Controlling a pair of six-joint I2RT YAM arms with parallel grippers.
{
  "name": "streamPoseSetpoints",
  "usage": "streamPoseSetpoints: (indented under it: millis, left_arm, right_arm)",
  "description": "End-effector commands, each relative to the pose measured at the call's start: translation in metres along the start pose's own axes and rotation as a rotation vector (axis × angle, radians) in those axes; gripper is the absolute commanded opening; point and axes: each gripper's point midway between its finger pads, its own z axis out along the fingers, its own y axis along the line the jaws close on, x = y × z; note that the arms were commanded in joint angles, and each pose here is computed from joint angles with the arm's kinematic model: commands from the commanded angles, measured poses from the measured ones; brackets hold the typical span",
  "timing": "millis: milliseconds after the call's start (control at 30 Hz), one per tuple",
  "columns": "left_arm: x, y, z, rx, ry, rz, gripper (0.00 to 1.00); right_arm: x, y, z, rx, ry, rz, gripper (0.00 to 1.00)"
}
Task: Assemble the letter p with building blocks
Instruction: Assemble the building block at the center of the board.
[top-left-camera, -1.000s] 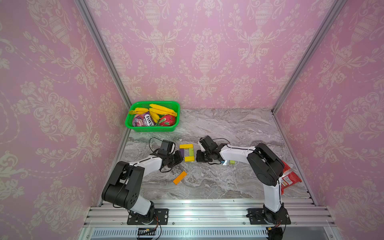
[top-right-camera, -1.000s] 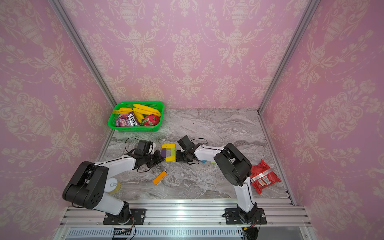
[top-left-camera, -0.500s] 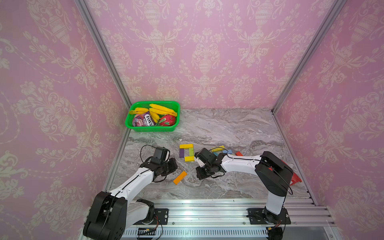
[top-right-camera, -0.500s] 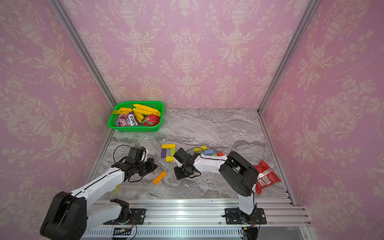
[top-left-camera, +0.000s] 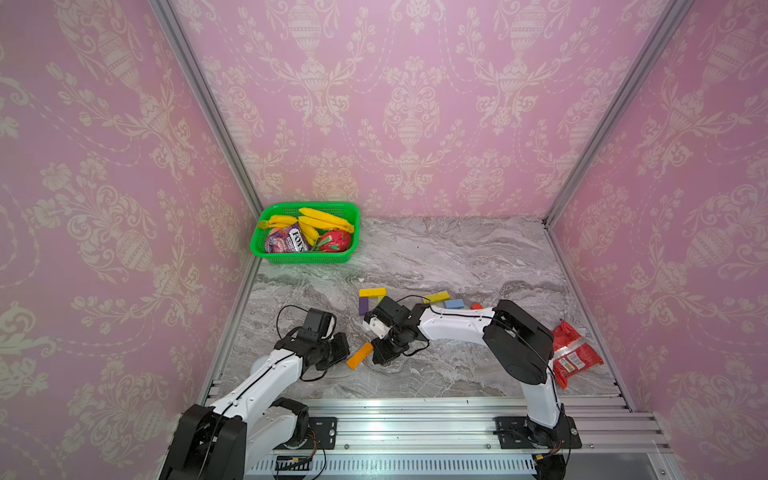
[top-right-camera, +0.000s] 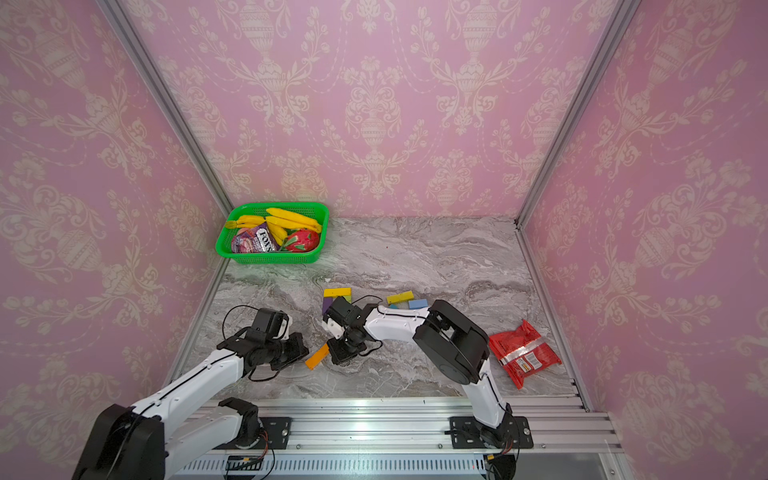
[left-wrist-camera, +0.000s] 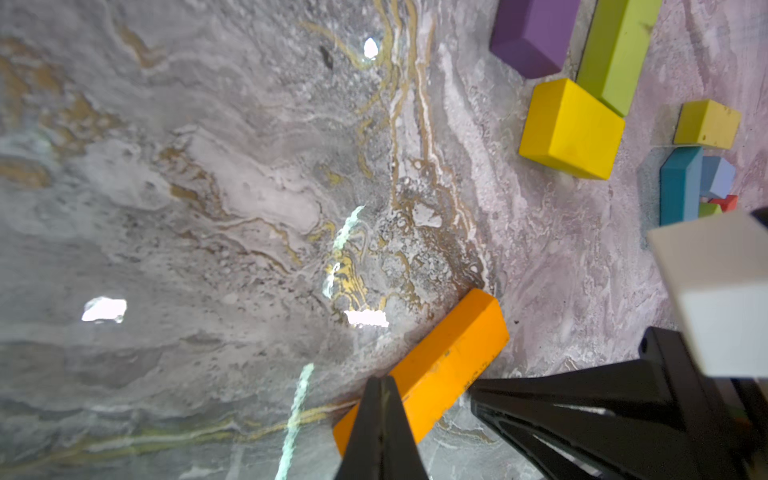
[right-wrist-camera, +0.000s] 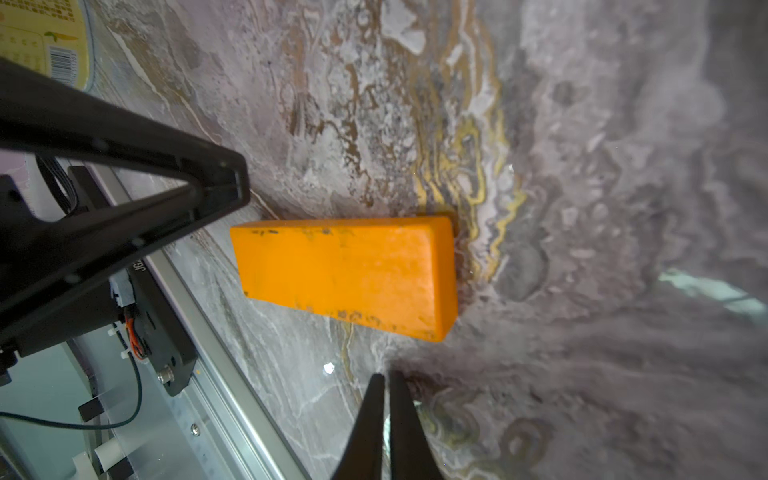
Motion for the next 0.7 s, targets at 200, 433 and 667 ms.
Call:
streamPoseSetpoints:
  millis: [200,433,667]
  left_arm:
    - [0.014,0.007,0.014,-0.019,0.083,0.030,0.00]
    - [0.012,0.002,0.020,-0.006,0.095,0.038,0.00]
    - [0.010,0.001,0.021,0.004,0.085,0.035,0.00]
  right_arm:
    - [-0.010,-0.008,0.010,0.045,0.039,-0.011,0.10]
    - [-0.029,-0.021,0.003,0.064,-0.006,0.020,0.10]
    - [-0.050,-0.020,-0.001,0.059,-0.035,0.006,0.10]
